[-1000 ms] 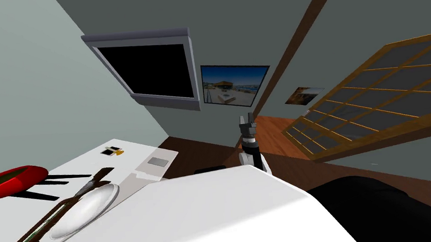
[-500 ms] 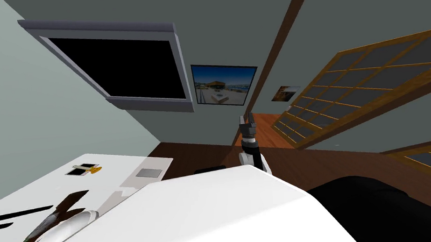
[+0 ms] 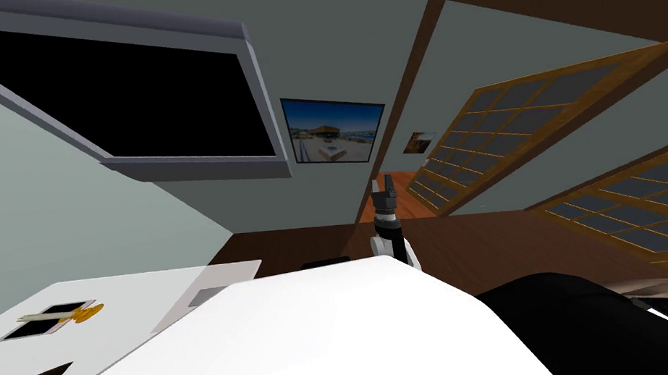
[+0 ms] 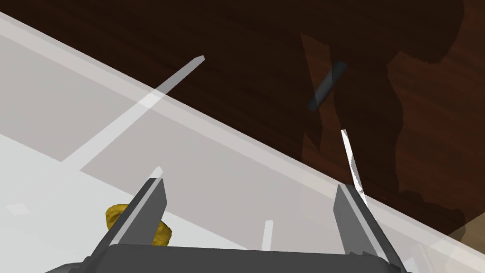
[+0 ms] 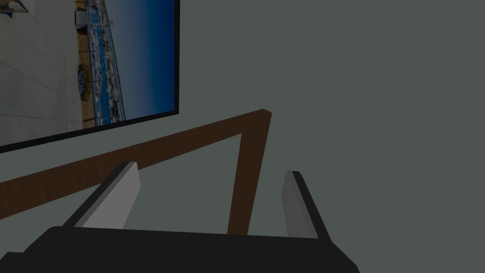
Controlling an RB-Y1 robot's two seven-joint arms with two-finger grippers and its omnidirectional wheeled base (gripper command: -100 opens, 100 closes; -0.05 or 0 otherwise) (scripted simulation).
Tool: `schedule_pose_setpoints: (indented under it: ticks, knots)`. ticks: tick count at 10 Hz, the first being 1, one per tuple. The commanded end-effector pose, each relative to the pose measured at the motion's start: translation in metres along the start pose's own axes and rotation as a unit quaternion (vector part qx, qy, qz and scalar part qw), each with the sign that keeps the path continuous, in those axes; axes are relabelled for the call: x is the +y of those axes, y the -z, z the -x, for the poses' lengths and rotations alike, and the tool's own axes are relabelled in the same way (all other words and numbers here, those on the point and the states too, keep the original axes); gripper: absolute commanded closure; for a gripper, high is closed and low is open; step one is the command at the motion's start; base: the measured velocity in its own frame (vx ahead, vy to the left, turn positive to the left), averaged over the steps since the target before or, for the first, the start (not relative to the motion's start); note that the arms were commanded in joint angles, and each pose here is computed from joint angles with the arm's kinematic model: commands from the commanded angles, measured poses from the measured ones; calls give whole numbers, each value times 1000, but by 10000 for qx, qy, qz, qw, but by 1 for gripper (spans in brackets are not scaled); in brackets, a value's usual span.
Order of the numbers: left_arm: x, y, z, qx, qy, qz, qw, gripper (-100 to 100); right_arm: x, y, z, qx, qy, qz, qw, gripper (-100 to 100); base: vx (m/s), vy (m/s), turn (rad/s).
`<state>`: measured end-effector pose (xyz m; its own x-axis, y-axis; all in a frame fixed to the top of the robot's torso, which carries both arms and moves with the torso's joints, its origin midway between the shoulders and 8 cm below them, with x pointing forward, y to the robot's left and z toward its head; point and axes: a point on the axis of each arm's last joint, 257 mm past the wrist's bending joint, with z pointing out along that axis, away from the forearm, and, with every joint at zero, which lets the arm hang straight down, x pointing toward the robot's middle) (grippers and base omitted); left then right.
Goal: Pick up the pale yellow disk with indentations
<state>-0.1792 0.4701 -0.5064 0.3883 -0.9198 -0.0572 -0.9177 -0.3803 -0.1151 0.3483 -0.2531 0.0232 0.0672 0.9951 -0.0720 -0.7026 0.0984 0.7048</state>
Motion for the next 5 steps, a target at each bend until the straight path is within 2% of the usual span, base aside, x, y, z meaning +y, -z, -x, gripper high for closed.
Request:
schedule_pose_setpoints:
  ticks: [1,3,5]
  knots:
    - [5,-3,-1,59,92,67,9999,-100,0,0,0,0,0,0,10000,0,33,83,-75]
    - [13,-5,-7,210,303,199,9991,-100,0,0,0,0,0,0,10000,0,23,85,-197]
    - [17,-8,-13,349,478,282,9978,-100,0,0,0,0,1,0,10000,0,26,152,-189]
